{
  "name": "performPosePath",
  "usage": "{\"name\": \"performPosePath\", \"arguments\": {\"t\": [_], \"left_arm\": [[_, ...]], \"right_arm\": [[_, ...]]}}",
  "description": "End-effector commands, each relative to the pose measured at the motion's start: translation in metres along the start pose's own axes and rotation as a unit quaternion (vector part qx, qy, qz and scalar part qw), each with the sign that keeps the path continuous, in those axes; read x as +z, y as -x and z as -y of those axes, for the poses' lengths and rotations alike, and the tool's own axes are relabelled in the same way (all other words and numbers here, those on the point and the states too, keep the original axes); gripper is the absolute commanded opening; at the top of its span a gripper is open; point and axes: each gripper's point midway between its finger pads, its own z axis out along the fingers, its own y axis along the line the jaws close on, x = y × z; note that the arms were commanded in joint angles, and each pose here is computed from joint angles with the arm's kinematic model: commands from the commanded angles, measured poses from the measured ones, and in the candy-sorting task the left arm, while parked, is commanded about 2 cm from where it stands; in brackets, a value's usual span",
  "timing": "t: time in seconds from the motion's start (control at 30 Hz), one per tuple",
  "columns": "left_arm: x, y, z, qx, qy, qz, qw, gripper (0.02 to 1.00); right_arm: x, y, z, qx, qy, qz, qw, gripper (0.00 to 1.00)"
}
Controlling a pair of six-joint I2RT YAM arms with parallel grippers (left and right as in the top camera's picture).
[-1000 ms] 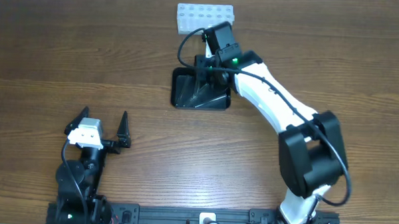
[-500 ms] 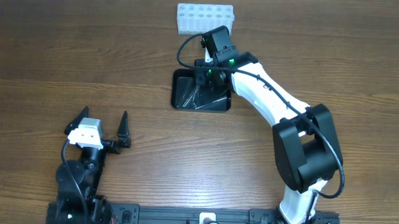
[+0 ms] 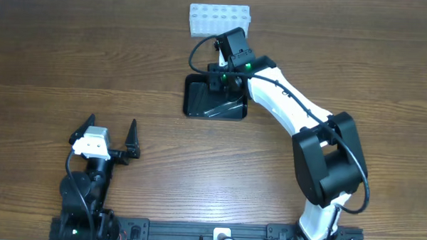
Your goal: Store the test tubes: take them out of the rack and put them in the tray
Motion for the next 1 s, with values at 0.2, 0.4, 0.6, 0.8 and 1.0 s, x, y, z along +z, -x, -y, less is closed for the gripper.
{"name": "performPosePath", "arguments": {"t": [0.2, 0.4, 0.6, 0.8, 1.0], "left_arm": [[0.0, -0.001, -0.001, 0.009, 0.001, 0.001, 1.0, 1.0], [0.0, -0.001, -0.001, 0.009, 0.001, 0.001, 1.0, 1.0], [0.0, -0.001, -0.001, 0.009, 0.001, 0.001, 1.0, 0.998], [0.0, -0.001, -0.001, 0.009, 0.001, 0.001, 1.0, 1.0], [0.0, -0.001, -0.001, 0.009, 0.001, 0.001, 1.0, 1.0]], "right_arm": [[-0.179, 0.092, 0.028, -0.072, -0.092, 0.243, 0.963, 0.884], [-0.294, 0.098, 0.079, -0.072, -0.145, 0.374, 0.913, 0.925], [-0.347, 0.046, 0.11, -0.088, -0.199, 0.435, 0.874, 0.993], [-0.342, -0.021, 0.121, -0.095, -0.215, 0.483, 0.843, 0.991], [-0.317, -0.074, 0.137, -0.077, -0.224, 0.498, 0.834, 0.991]]}}
